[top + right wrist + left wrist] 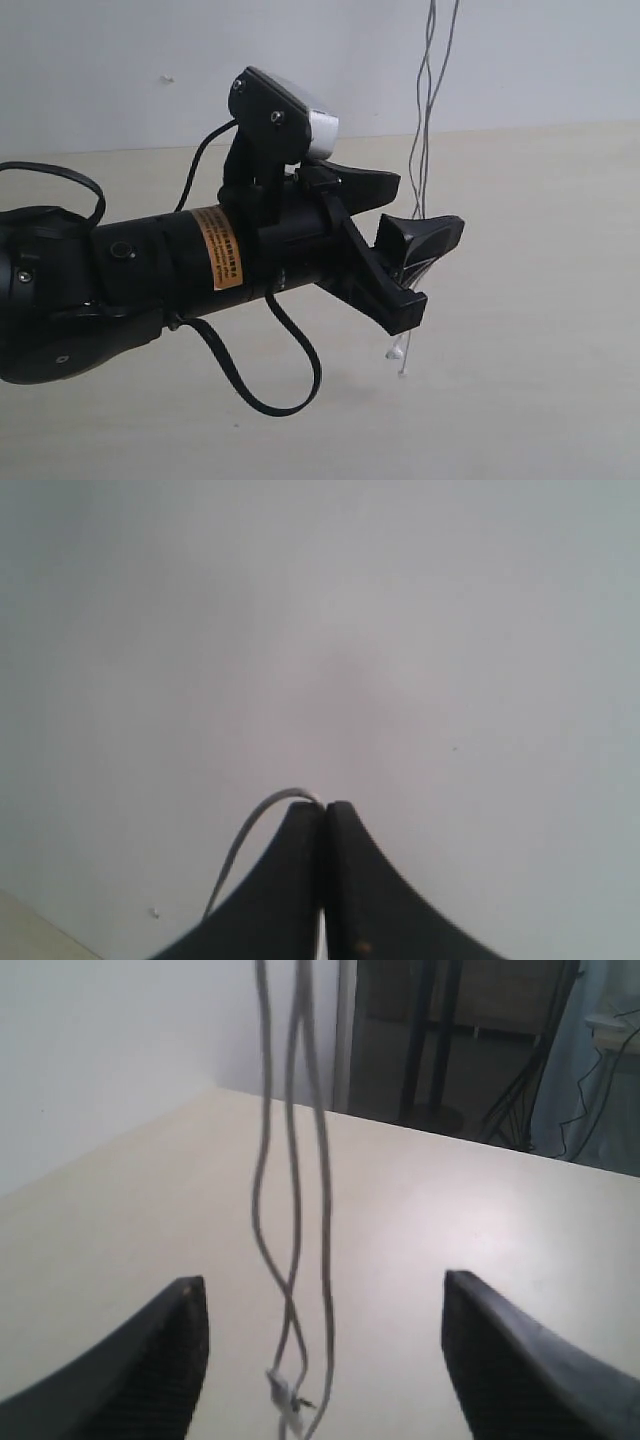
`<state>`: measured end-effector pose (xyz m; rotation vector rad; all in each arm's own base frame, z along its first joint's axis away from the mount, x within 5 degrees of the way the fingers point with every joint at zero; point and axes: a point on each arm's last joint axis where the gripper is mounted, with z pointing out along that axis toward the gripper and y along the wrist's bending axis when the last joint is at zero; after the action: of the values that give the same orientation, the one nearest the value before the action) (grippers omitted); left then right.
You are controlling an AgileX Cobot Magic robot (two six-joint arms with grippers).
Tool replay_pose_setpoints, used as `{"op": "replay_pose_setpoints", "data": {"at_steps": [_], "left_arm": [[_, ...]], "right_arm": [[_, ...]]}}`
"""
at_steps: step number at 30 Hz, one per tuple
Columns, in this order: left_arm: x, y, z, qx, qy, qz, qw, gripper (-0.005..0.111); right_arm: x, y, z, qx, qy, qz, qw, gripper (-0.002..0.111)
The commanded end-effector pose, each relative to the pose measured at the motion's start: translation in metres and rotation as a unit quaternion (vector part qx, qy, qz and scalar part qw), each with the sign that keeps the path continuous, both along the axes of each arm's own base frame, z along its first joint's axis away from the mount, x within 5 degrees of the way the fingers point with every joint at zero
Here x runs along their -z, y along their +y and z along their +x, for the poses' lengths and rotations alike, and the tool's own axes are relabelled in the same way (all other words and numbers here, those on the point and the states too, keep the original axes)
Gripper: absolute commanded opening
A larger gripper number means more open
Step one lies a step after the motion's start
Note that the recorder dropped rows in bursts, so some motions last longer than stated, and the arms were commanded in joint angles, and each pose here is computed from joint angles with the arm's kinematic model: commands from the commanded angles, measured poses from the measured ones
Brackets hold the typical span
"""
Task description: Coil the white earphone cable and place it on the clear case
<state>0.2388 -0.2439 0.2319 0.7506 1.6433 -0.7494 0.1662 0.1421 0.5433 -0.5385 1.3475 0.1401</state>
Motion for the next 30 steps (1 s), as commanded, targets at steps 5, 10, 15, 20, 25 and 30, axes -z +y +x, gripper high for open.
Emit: {"op": "replay_pose_setpoints", "data": {"at_steps": [5, 10, 15, 20, 25, 30], "left_arm": [[-0.006, -0.002, -0.001, 0.003, -0.003, -0.015, 1.0, 0.044], [-0.005, -0.001, 0.0, -0.002, -0.01, -0.002, 1.0, 0.0], [-0.005, 0.003, 0.002, -0.03, 0.015, -0.003, 0.999, 0.0], [-0.01, 0.012, 0.008, -0.048, 0.01, -0.009, 0.999, 0.0], [-0.025, 0.02, 0.017, -0.066, -0.005, -0.021, 0.998, 0.0], [-0.042, 0.024, 0.024, -0.084, -0.009, 0.018, 0.996, 0.0]], "right_arm": [[-0.003, 0.001, -0.002, -0.008, -0.011, 0.003, 1.0, 0.0], [-0.003, 0.0, -0.001, -0.005, -0.009, 0.002, 1.0, 0.0], [-0.003, -0.001, -0.001, -0.001, -0.007, 0.001, 1.0, 0.0], [-0.008, -0.012, -0.01, 0.0, -0.005, 0.016, 1.0, 0.0], [-0.009, -0.036, -0.029, 0.0, 0.057, 0.064, 0.996, 0.0], [0.0, -0.054, -0.052, -0.033, 0.13, 0.032, 0.99, 0.0]]}}
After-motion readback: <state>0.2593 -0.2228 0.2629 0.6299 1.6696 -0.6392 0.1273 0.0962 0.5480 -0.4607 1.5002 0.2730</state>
